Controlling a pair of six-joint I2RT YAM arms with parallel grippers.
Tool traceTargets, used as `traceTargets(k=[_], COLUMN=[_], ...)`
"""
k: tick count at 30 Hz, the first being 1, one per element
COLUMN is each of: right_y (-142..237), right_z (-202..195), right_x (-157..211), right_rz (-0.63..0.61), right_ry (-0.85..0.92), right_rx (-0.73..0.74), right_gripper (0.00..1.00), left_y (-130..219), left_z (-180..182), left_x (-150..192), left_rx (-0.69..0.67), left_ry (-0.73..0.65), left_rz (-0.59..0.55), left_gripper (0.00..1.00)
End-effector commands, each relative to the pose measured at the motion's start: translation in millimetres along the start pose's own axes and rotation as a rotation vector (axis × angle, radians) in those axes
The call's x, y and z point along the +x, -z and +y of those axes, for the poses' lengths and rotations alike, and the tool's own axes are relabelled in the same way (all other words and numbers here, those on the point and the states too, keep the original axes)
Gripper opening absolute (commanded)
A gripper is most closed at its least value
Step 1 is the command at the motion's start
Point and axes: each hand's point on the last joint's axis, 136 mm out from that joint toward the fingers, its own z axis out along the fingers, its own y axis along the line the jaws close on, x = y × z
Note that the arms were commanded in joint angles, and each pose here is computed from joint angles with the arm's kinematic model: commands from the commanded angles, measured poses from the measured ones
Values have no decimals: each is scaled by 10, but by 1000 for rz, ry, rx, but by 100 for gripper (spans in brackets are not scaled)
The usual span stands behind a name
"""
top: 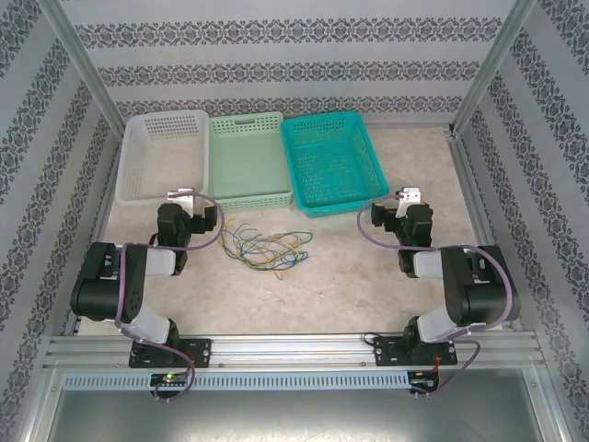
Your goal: Untangle the cables
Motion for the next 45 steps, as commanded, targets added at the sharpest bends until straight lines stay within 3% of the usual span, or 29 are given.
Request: traceTargets(k=[1,33,35,39,45], right_y=[-16,1,71,254,503], right_z=[7,10,23,-4,146], right_x=[-196,-235,-305,-372,-390], right_rz=[-59,-65,-79,-23,10], right_ry=[-4,-11,-1,-48,-79], right_rx=[5,-7,-3,10,-44], right_gripper=[98,97,96,96,92], left_y=[-5,0,46,189,572], left_z=[50,0,-29,-22,49], left_x=[-8,-55,-153,-139,-266], left_rx=[-14,14,31,20,-100], left_ry=[6,-8,-9,51,78], left_rz=[-5,6,26,190,129], left_gripper=[100,100,100,99,100])
